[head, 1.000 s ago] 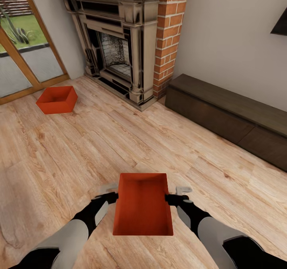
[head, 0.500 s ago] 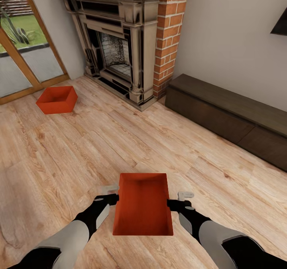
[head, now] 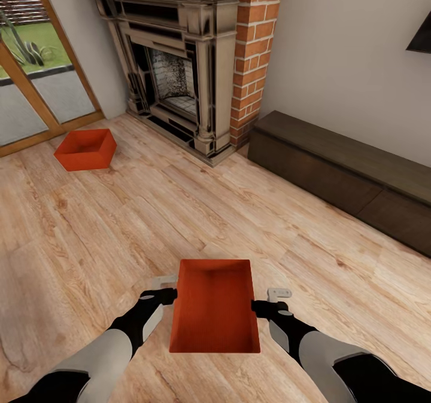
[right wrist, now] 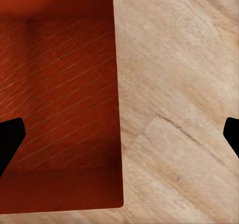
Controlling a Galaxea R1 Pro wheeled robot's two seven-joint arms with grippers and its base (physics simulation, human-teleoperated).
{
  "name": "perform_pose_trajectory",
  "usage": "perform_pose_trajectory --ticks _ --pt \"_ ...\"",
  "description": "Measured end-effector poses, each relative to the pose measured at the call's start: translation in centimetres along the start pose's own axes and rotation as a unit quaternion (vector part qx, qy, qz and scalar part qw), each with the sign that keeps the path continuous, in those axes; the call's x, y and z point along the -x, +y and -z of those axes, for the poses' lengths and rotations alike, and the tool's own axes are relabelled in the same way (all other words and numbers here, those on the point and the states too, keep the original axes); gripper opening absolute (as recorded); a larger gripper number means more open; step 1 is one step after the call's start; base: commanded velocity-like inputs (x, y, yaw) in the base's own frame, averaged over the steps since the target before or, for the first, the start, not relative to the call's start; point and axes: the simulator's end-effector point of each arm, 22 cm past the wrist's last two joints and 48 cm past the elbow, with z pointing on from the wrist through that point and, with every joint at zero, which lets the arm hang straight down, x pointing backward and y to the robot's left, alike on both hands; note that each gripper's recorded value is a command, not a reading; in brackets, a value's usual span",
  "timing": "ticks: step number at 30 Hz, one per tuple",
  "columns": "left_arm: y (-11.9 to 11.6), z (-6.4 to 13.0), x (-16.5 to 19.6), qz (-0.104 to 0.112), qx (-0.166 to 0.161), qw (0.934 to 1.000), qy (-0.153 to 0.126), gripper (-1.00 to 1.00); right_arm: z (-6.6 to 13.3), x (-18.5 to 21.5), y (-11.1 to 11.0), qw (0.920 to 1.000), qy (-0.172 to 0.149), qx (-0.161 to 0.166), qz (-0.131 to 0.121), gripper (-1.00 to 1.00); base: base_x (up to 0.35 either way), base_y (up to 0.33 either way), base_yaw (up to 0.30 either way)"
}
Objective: Move the two storage containers from the living room to the garage. In the garage, place one container on the floor and stack the other container on top of it (either order is fine).
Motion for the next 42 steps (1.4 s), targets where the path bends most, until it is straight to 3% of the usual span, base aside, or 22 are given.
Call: perform_pose_trajectory --ticks 11,15,20,34,42 --pt "-0.1 0.0 -0.7 -0.004 0.000 1.0000 0.007 1.00 0.0 -0.2 0.4 1.0000 0.002 0.003 0.001 1.00 0.000 0.000 0.000" --pt "-0.4 0.0 -1.2 -0.005 -0.002 0.9999 0.013 1.00 0.2 -2.2 0.4 0.9998 0.021 0.000 0.004 1.00 0.000 0.000 0.000" --pt "-0.3 0.0 -5.0 -0.010 0.001 0.9986 0.052 1.00 0.3 -3.3 0.3 0.9995 0.031 -0.001 0.004 1.00 0.000 0.000 0.000" --pt "-1.2 0.3 -7.8 -0.014 -0.005 0.9967 0.080 1.00 0.3 -3.7 0.1 0.9994 0.035 -0.002 0.005 1.00 0.000 0.000 0.000" --pt "-0.9 0.2 -7.6 -0.009 -0.002 0.9969 0.079 1.00 0.3 -3.8 0.1 0.9993 0.036 -0.003 0.005 1.00 0.000 0.000 0.000"
